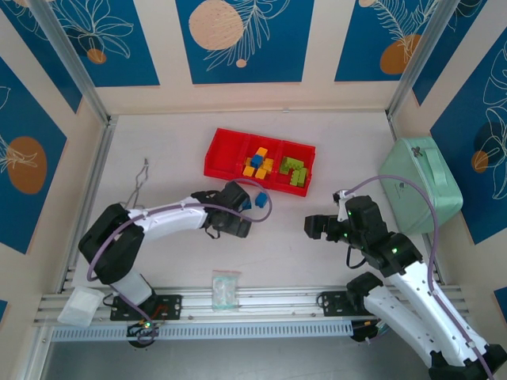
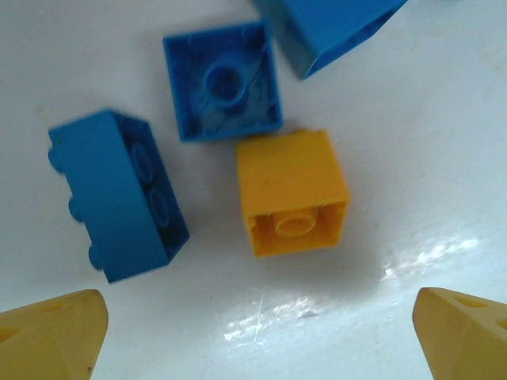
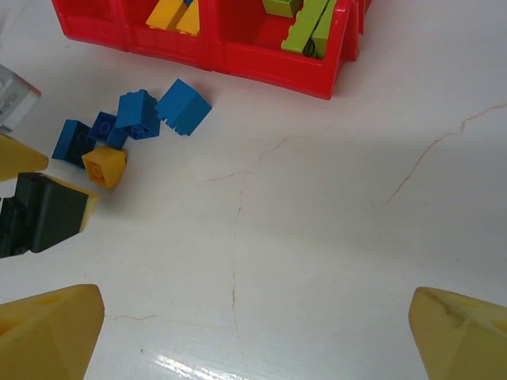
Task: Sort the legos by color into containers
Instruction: Pick up the lego from the center of the table.
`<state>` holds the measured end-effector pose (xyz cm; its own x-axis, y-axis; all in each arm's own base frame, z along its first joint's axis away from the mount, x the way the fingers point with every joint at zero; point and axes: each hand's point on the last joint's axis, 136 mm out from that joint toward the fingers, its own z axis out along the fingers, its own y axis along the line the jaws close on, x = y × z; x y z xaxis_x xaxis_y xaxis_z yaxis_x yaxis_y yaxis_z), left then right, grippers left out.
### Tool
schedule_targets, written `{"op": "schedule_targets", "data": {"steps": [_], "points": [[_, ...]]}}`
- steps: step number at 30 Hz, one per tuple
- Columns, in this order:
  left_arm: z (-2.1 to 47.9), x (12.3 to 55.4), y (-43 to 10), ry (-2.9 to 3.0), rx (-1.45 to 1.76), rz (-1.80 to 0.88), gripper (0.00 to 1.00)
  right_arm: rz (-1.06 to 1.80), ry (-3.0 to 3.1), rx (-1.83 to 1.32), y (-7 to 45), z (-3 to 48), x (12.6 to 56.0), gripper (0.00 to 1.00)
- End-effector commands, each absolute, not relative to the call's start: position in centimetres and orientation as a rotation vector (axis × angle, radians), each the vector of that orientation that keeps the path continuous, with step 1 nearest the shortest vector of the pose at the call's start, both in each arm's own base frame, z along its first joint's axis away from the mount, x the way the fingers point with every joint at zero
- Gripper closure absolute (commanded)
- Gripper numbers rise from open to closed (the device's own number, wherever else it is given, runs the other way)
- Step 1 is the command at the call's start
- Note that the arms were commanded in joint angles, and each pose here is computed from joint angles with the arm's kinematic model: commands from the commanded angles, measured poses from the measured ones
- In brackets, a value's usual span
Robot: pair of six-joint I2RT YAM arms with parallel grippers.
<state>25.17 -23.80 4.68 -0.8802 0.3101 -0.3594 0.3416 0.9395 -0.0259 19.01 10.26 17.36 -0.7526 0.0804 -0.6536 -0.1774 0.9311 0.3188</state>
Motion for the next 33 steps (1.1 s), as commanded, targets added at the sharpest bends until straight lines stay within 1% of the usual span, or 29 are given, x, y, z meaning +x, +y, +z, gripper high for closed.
{"op": "schedule_targets", "data": {"steps": [1,5,7,13,21,24,28,33], "points": [[5.1,25.6,-24.4,2.699,0.377,-0.191,0.08,0.511,2.349,-0.076,10.6,18.4,19.1,0.01],[4.5,25.7,-26.1,2.687,0.315,-0.309,0.26,0.508,2.35,-0.065,10.5,18.5,19.0,0.01],[4.5,25.8,-26.5,2.678,0.301,-0.304,0.3,0.508,2.348,-0.064,10.4,18.5,19.0,0.01],[4.0,26.1,-27.1,2.672,0.3,-0.257,0.3,0.509,2.347,-0.063,10.5,18.4,19.0,0.01],[2.4,28.0,-27.0,2.658,0.299,-0.112,0.31,0.512,2.348,-0.065,10.6,18.4,19.0,0.01],[1.6,28.7,-27.1,2.66,0.303,-0.074,0.33,0.513,2.35,-0.067,10.6,18.3,19.0,0.01],[0.9,29.2,-27.6,2.679,0.317,-0.092,0.36,0.51,2.349,-0.069,10.6,18.3,19.0,0.01],[0.8,29.5,-27.6,2.681,0.317,-0.108,0.42,0.514,2.349,-0.063,10.6,18.2,19.1,0.01]]}}
